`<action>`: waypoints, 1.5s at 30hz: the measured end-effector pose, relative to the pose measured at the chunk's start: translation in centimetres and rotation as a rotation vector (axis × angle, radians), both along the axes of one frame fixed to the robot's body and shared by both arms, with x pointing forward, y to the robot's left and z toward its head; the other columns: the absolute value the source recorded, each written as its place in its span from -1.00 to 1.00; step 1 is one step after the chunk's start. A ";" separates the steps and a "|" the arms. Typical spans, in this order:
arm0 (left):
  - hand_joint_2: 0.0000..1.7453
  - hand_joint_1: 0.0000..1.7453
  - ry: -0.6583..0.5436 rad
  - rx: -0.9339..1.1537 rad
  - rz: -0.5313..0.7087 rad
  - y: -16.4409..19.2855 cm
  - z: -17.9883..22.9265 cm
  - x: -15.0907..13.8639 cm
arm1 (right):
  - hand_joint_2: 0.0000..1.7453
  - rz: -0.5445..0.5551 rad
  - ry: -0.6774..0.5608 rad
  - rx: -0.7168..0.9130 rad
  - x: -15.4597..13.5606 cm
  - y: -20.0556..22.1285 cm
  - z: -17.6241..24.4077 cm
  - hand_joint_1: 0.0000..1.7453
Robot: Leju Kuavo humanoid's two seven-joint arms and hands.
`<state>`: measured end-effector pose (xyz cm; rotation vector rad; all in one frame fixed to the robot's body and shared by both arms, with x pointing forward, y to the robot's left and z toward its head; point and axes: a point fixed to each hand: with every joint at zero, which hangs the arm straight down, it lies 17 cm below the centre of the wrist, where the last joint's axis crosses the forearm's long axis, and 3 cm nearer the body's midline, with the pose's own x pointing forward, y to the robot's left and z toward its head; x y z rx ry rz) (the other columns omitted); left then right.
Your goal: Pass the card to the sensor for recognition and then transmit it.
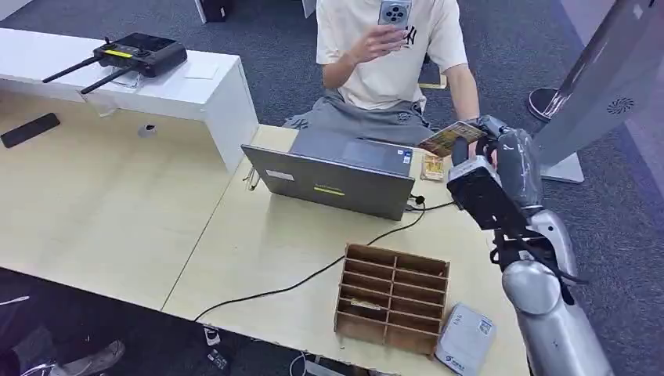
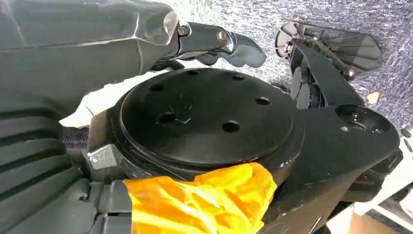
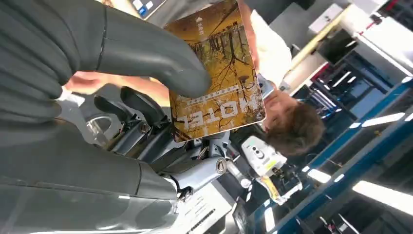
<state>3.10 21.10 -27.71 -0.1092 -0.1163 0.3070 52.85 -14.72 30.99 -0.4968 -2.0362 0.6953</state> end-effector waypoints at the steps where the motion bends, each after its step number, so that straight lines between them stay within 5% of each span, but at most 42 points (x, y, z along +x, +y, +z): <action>1: 1.00 -1.00 -0.001 0.000 -0.002 0.1 0.0 0.0 | 1.00 -0.004 0.000 -0.007 0.2 0.0 0.0 1.00; 24: 1.00 -1.00 -0.006 -0.002 -0.095 0.1 0.0 0.7 | 1.00 -0.199 -0.031 -0.272 7.1 -0.1 1.9 1.00; 43: 1.00 -1.00 -0.004 -0.003 -0.109 0.0 0.0 0.7 | 1.00 -0.267 -0.037 -0.440 8.1 -0.7 -0.9 1.00; 44: 1.00 -1.00 -0.004 -0.003 -0.109 0.0 0.0 0.7 | 1.00 -0.269 -0.040 -0.466 8.2 -0.6 -1.3 -0.30; 45: 1.00 -1.00 -0.004 -0.003 -0.109 0.0 0.0 0.7 | 1.00 -0.269 -0.041 -0.490 8.2 -0.5 -1.7 -1.00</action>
